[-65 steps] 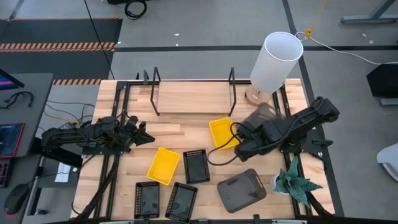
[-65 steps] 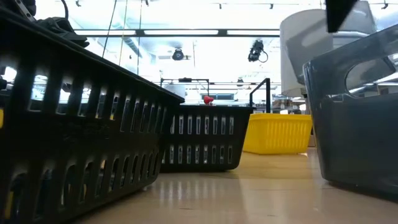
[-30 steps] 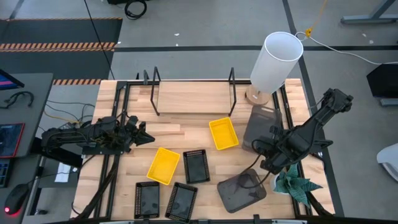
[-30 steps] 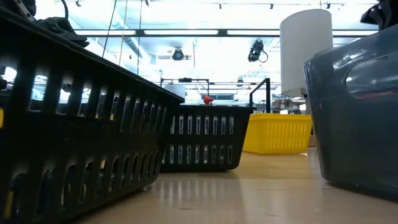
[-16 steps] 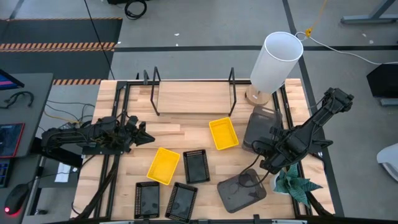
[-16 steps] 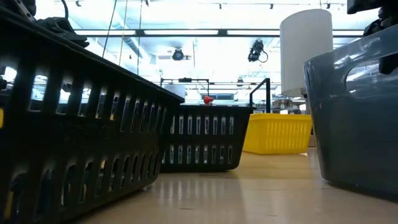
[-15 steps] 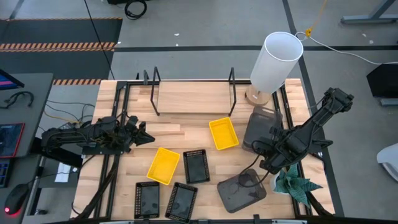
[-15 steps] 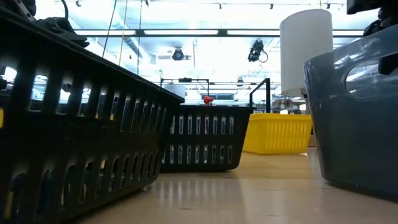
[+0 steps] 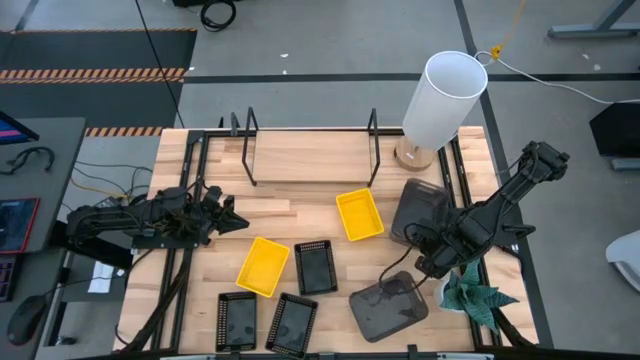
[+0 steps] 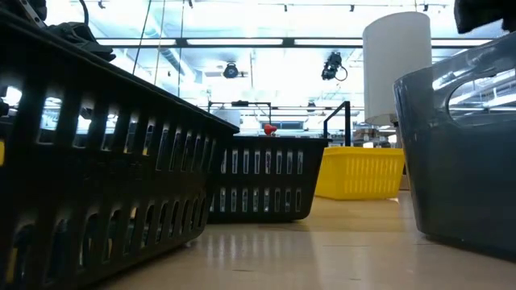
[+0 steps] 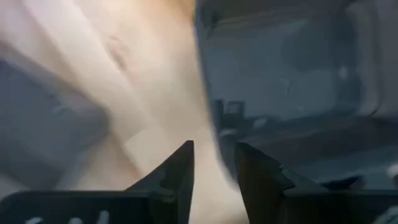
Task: Stack baskets on shelf by color
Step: Stack the bottom black bin into the top black bin
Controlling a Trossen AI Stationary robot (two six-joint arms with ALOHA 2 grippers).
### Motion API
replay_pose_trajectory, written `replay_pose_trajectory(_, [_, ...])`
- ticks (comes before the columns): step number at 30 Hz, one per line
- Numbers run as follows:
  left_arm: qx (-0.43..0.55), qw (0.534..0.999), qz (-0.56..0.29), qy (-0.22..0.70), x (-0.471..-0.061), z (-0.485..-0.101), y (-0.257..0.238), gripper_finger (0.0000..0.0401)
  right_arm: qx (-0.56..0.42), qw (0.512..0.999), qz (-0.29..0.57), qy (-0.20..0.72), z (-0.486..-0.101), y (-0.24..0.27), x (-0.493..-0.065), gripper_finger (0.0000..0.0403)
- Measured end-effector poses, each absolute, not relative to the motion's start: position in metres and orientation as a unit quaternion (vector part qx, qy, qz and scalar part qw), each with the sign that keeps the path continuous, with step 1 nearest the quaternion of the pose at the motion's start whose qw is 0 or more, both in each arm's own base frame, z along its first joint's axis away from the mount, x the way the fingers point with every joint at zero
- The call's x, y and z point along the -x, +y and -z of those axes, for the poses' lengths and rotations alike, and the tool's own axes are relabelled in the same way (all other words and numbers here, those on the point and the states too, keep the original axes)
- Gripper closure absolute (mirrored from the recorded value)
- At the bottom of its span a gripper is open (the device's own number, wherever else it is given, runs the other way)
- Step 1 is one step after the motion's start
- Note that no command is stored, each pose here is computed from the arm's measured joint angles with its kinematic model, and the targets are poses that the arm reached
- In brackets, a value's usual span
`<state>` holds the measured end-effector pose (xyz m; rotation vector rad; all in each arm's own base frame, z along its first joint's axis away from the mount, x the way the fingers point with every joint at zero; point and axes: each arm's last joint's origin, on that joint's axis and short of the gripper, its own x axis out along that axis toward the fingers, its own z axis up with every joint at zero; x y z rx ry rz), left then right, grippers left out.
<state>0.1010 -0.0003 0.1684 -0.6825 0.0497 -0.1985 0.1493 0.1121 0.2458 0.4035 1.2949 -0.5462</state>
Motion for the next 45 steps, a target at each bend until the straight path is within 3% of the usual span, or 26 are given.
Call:
replay_pose_trajectory(8, [0.334, 0.937, 0.097, 0.024, -0.101, -0.168, 0.0, 0.0362, -0.405, 0.696, 0.278, 0.524, -0.272, 0.113, -0.182, 0.0262])
replay_pose_trajectory(19, [0.334, 0.937, 0.097, 0.024, -0.101, -0.168, 0.0, 0.0371, -0.568, 0.659, 0.094, 0.484, -0.248, 0.155, -0.266, 0.0265])
replay_pose_trajectory(29, [0.334, 0.937, 0.097, 0.024, -0.101, -0.168, 0.0, 0.0363, -0.523, 0.611, 0.176, 0.567, -0.253, 0.187, -0.32, 0.0283])
replay_pose_trajectory(37, [0.334, 0.937, 0.097, 0.024, -0.101, -0.168, 0.0, 0.0371, -0.518, 0.585, 0.233, 0.579, -0.251, 0.211, -0.357, 0.0286])
replay_pose_trajectory(45, [0.334, 0.937, 0.097, 0.024, -0.101, -0.168, 0.0, 0.0365, -0.488, 0.563, 0.283, 0.604, -0.244, 0.228, -0.372, 0.0286])
